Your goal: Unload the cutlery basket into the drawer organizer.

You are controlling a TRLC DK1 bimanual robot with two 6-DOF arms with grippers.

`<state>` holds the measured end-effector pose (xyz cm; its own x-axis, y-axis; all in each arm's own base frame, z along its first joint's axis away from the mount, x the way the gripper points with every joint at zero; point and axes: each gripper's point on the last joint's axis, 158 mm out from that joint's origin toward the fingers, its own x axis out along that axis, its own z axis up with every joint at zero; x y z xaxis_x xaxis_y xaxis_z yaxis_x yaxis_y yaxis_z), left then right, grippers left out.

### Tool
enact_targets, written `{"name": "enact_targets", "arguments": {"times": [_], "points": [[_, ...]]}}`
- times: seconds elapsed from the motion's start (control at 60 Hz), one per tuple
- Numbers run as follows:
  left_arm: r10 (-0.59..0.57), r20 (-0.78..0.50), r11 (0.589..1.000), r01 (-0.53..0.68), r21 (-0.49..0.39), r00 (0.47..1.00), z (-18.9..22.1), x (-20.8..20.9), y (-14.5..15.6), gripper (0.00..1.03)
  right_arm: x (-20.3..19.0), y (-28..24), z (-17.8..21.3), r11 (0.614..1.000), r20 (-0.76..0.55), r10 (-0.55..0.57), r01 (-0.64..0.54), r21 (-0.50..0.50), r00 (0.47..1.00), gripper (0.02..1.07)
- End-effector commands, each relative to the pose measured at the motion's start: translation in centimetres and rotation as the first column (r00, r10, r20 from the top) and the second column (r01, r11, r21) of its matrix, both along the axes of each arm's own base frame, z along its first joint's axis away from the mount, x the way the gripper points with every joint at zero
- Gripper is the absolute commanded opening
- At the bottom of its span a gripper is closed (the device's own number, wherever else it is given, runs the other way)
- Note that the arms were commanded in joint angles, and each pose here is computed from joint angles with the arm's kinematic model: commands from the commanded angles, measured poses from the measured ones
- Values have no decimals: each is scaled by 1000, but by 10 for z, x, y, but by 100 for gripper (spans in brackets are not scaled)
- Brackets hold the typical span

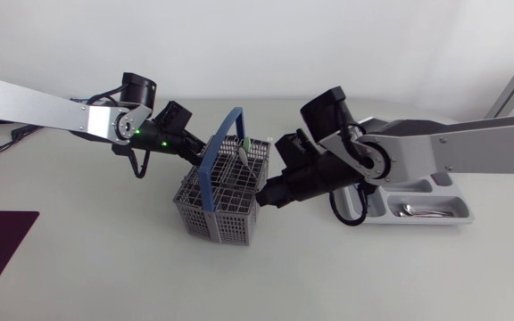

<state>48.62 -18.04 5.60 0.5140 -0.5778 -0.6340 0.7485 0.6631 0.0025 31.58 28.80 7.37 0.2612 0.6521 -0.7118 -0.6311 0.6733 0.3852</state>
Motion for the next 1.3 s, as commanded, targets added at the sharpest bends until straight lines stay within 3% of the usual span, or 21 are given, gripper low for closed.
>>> {"name": "enact_targets", "arguments": {"times": [0.0,0.333,0.7,1.05,1.283], "points": [[29,-6,1000,-29,-6,1000,15,-2,19,26,15,-14,20,999,66,-34,33,20,997,8],[-33,44,995,28,91,998,40,-75,52,26,98,-53,27,983,141,-181,177,36,973,8],[-250,-26,958,251,141,968,29,-175,39,26,184,-65,-2,966,130,-258,253,56,957,8],[-409,-115,898,421,126,905,8,-227,10,26,213,-35,-17,975,55,-208,203,88,977,8],[-414,-154,894,433,117,897,-9,-222,7,26,203,-11,-17,983,16,-149,146,109,989,8]]}}
